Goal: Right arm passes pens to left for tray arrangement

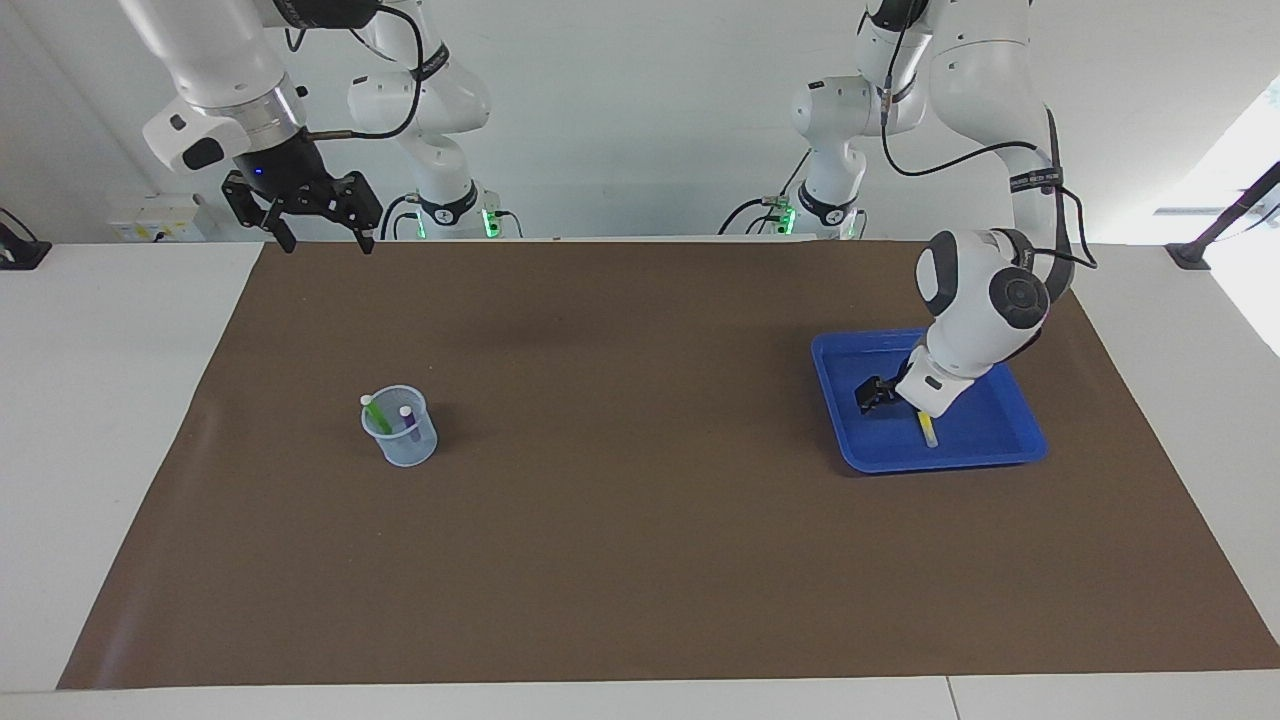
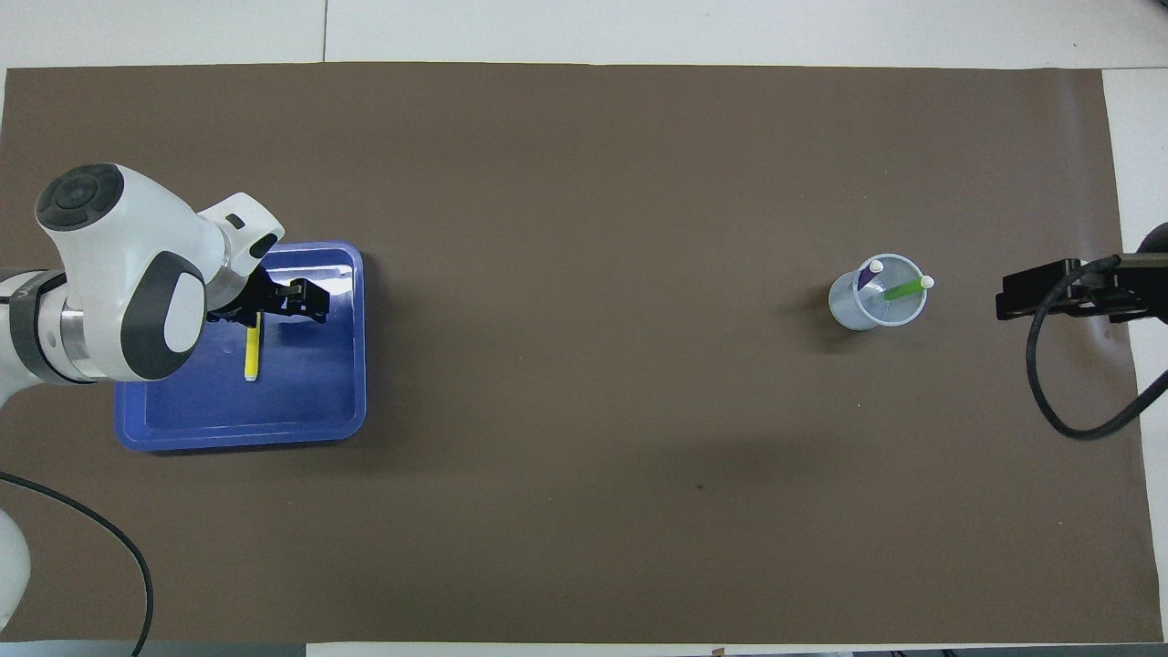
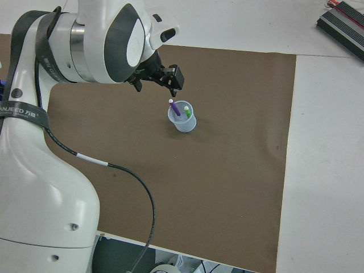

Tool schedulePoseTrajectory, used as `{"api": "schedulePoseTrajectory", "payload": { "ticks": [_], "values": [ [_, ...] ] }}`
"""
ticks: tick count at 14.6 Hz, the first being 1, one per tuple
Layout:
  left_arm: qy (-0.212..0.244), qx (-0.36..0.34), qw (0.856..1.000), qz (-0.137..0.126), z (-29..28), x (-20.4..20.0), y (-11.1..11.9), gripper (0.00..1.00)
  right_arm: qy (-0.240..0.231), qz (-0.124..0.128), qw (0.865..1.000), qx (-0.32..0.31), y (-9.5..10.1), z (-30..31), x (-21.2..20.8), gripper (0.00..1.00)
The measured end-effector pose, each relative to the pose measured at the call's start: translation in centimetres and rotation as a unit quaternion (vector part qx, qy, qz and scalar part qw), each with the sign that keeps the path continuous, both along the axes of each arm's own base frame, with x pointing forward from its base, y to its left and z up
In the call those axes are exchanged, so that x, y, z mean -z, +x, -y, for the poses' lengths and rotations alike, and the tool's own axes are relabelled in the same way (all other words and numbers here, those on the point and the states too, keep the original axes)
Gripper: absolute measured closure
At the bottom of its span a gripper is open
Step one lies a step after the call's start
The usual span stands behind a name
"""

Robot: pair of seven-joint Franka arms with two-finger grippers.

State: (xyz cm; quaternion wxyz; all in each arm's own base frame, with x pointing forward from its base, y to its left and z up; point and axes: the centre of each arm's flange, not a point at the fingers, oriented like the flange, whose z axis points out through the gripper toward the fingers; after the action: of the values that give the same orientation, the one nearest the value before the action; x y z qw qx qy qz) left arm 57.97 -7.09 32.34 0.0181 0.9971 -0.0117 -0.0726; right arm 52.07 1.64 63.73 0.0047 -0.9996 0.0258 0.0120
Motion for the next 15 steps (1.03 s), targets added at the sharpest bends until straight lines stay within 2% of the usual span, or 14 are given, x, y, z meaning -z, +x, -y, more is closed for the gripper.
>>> {"api": "schedulePoseTrajectory", "payload": {
  "ticks": [5, 8, 11, 15],
  "values": [
    [0.000, 0.000, 1.000, 0.001, -0.1, 0.0, 0.0, 0.00, -0.001, 0.001, 1.000, 0.000, 0.1, 0.1, 0.0, 0.00],
    [0.000, 0.000, 1.000, 0.003, 0.0, -0.5, 0.3, 0.00, -0.001, 0.014, 1.000, 0.001, 0.9, 0.0, 1.1, 0.00],
    [0.000, 0.000, 1.000, -0.003, 0.0, -2.3, 1.0, 0.00, -0.001, 0.021, 1.000, -0.001, 2.3, 0.0, 4.5, 0.00],
    [-0.012, -0.005, 1.000, -0.016, 0.3, -6.8, 2.0, 0.00, -0.002, 0.022, 0.999, -0.027, 3.9, 0.3, 10.8, 0.01]
  ]
}}
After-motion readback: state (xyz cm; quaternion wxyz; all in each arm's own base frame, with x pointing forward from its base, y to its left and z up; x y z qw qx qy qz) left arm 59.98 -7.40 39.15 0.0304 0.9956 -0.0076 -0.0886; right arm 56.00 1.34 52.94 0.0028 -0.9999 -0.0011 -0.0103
